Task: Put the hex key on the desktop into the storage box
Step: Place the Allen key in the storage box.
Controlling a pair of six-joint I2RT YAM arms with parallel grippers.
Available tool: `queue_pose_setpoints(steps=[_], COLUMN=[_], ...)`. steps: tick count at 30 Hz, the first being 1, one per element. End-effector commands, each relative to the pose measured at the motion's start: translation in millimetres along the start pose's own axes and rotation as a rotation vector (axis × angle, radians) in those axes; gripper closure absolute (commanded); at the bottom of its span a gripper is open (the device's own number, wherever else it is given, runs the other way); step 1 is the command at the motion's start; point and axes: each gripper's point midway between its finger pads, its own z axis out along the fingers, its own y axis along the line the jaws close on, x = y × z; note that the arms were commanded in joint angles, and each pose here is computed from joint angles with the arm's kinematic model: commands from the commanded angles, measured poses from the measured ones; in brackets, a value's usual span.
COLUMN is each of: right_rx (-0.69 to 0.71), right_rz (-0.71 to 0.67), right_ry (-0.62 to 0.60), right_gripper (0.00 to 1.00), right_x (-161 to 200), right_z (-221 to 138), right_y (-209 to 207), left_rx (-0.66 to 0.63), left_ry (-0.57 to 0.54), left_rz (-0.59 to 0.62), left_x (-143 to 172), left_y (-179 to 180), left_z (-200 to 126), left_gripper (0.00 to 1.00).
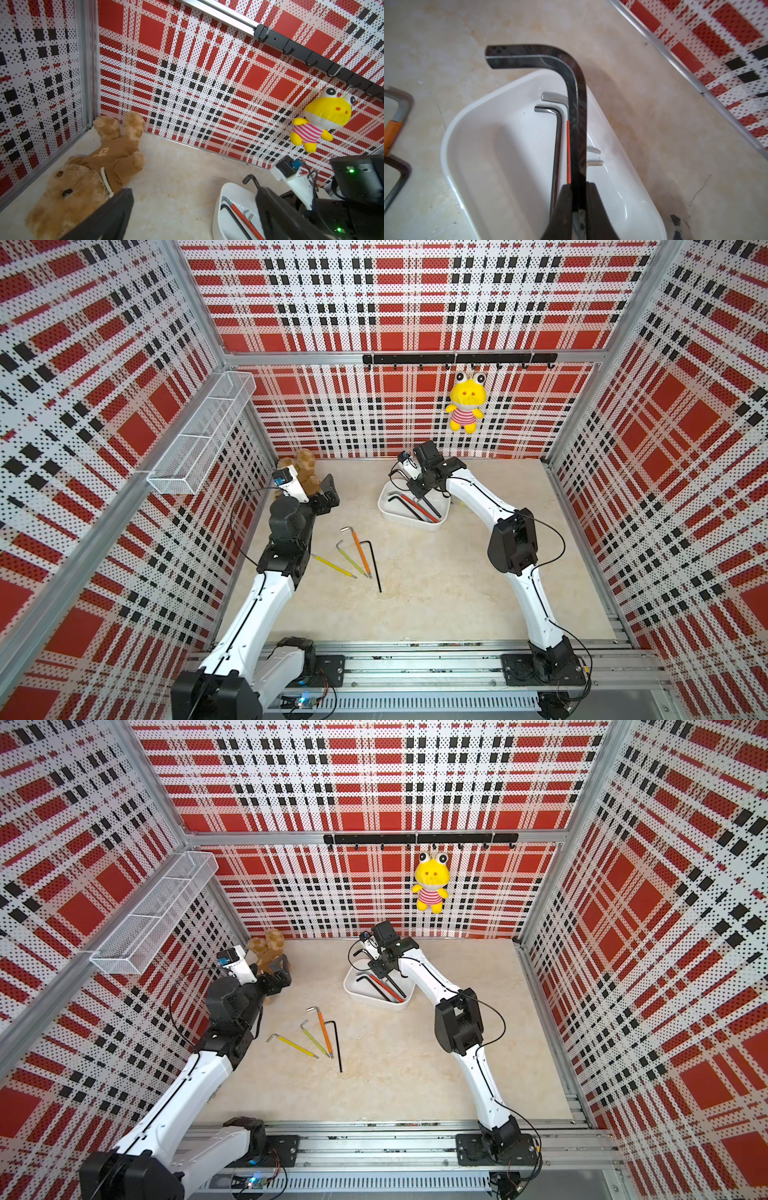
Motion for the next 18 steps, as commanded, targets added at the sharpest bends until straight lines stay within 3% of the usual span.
queue_pose_setpoints(steps=[1, 18], right_rx=[-0.007, -0.049], right_rz=[0.019, 0.031], right_ry=[-0.001, 0.161], right_gripper=[1.0, 1.0], right_x=[-1.2, 53.0], right_z=[-1.1, 51.3], right_y=[-1.1, 11.4], left_rx=[0.008, 0.022], left_ry=[-0.015, -0.005], left_rz=[-0.001, -0.001], left_x=[-5.5, -3.5], left_y=[-1.4, -3.6], left_z=[1.1, 6.5], left_gripper=[0.01, 0.01])
